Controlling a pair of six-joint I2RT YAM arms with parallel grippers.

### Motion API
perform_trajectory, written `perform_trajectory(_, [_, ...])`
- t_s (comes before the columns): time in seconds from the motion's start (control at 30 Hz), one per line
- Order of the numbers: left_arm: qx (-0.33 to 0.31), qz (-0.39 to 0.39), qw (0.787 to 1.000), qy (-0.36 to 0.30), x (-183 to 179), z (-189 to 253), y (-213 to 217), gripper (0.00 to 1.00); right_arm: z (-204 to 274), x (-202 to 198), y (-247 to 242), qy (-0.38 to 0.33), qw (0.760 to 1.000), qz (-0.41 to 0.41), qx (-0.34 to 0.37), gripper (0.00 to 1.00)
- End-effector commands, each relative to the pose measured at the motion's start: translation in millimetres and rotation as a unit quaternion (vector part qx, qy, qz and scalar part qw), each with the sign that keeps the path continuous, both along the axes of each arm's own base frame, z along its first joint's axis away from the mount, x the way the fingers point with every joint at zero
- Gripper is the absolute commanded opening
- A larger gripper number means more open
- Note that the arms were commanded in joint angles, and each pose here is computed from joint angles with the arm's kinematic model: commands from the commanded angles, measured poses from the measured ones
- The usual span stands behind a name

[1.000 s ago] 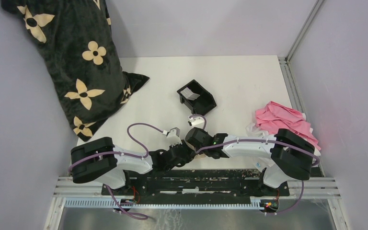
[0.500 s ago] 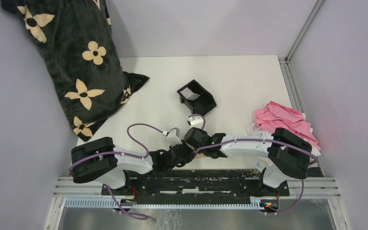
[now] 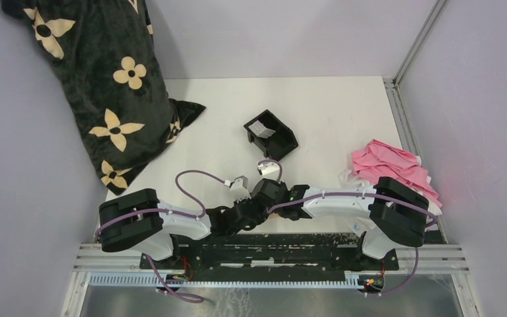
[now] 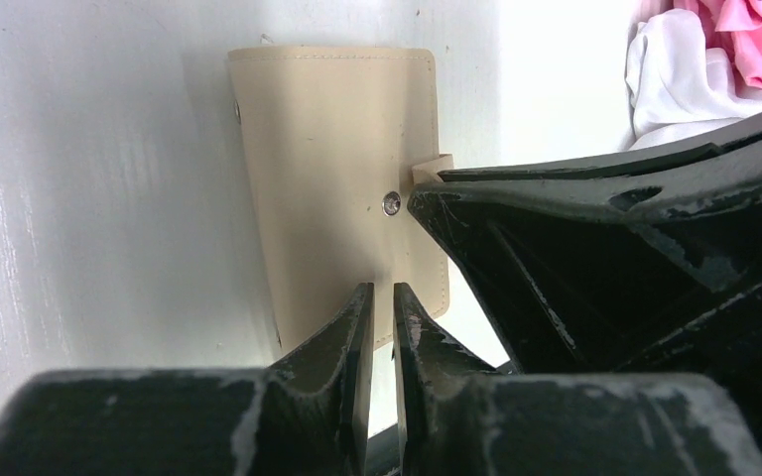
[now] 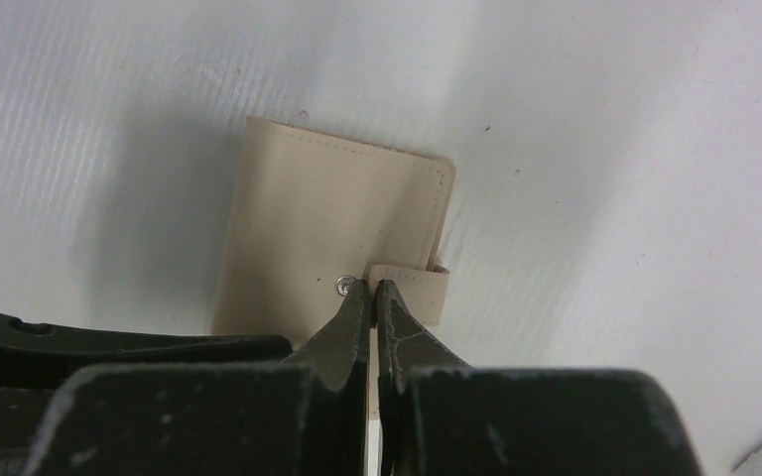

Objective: Put the credit cards into the card holder
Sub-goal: Close the card holder at the center of the board.

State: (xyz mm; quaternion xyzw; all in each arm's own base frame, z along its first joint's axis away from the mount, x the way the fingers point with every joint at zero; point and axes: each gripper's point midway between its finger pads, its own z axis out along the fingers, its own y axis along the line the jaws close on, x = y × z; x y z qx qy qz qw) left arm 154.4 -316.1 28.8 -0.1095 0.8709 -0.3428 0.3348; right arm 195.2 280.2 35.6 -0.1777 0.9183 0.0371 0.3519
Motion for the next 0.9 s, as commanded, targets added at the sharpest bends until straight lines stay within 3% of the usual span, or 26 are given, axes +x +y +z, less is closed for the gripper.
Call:
perform_trajectory(0.0, [0.037, -0.003, 0.999, 0.019, -9, -20, 9, 0.20, 10, 4, 6, -0.019, 1.000, 0.000, -0.010, 0.03])
perform_trajectory(0.23, [0.036, -0.003, 0.999, 0.019, -9, -20, 9, 0.21, 5, 0, 19, -0.011, 1.000, 0.012, -0.011, 0.07])
perform_trajectory(0.57, [0.037, -0.004, 0.999, 0.020, -10, -21, 9, 0.21, 8, -2, 23, -0.011, 1.000, 0.014, -0.006, 0.31])
perform_trajectory(0.87, [0.038, -0.005, 0.999, 0.021, -11, -23, 8, 0.20, 13, -3, 26, -0.015, 1.000, 0.015, 0.000, 0.33])
